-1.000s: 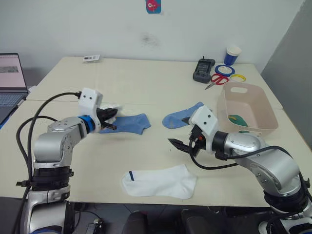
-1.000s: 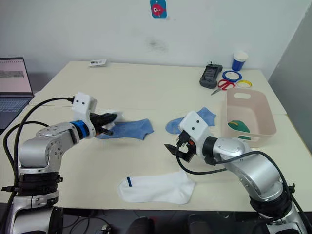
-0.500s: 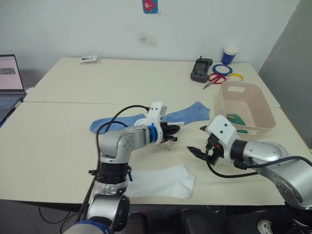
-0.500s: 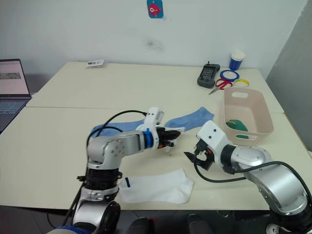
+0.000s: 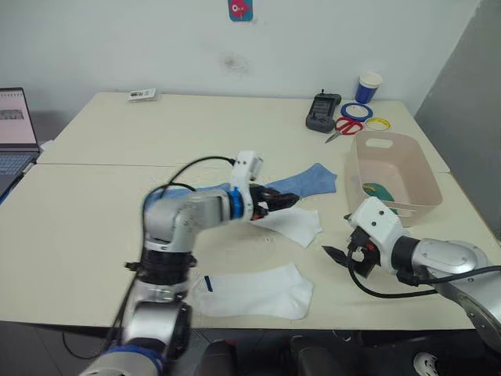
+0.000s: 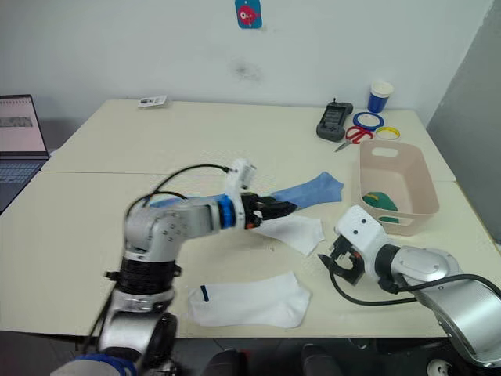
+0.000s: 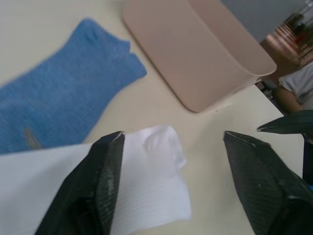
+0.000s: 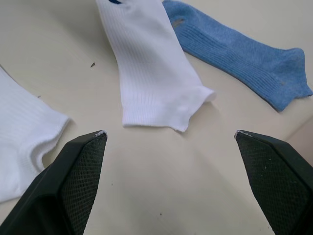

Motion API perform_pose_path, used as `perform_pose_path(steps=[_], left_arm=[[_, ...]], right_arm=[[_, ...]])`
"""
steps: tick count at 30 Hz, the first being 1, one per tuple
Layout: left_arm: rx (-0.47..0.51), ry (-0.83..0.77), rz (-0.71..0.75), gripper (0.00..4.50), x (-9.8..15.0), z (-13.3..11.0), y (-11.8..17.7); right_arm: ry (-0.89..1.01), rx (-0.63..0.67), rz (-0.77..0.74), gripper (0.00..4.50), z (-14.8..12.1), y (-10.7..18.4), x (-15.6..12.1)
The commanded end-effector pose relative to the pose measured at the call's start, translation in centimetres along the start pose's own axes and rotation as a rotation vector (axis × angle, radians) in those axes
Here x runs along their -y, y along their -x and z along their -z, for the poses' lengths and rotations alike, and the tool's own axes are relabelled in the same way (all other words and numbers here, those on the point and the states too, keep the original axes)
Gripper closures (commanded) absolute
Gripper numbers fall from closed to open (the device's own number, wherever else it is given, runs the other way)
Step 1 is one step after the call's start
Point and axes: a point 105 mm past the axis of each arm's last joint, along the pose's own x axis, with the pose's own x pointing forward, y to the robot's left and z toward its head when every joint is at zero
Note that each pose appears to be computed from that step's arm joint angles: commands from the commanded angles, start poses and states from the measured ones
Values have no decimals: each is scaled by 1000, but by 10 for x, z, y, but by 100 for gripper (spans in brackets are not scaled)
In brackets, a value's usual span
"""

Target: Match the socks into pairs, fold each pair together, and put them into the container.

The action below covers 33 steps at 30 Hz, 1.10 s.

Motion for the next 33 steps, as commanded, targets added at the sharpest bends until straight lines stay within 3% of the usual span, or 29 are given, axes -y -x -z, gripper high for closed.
perform_pose_path(steps=[1, 4, 8, 14, 17, 23, 28, 29, 33], left_arm=[[-9, -364, 131, 1, 1, -12, 18], [-147, -768, 190, 1, -21, -2, 33], [-353, -1080, 312, 1, -45, 21, 44], [-462, -1339, 266, 1, -75, 35, 23], [-503, -1381, 242, 62, -84, 43, 15], [-484, -1415, 264, 260, -81, 47, 4], [-469, -1384, 333, 429, -75, 46, 16], [-461, -1367, 349, 446, -74, 45, 19], [-424, -1312, 365, 446, -70, 37, 29]], right_arm=[[47, 72, 30, 0, -15, 6, 4], [50, 92, 21, 0, -19, 4, 2], [52, 105, 4, 0, -22, 2, -2], [46, 123, -1, 0, -28, 1, -6], [43, 125, 2, 0, -30, 1, -6], [62, 133, 11, 0, -32, 4, -6], [254, 118, -22, 0, -28, -2, -15], [308, 97, -30, 0, -22, -5, -15], [534, 21, -79, 0, 3, -23, -15]])
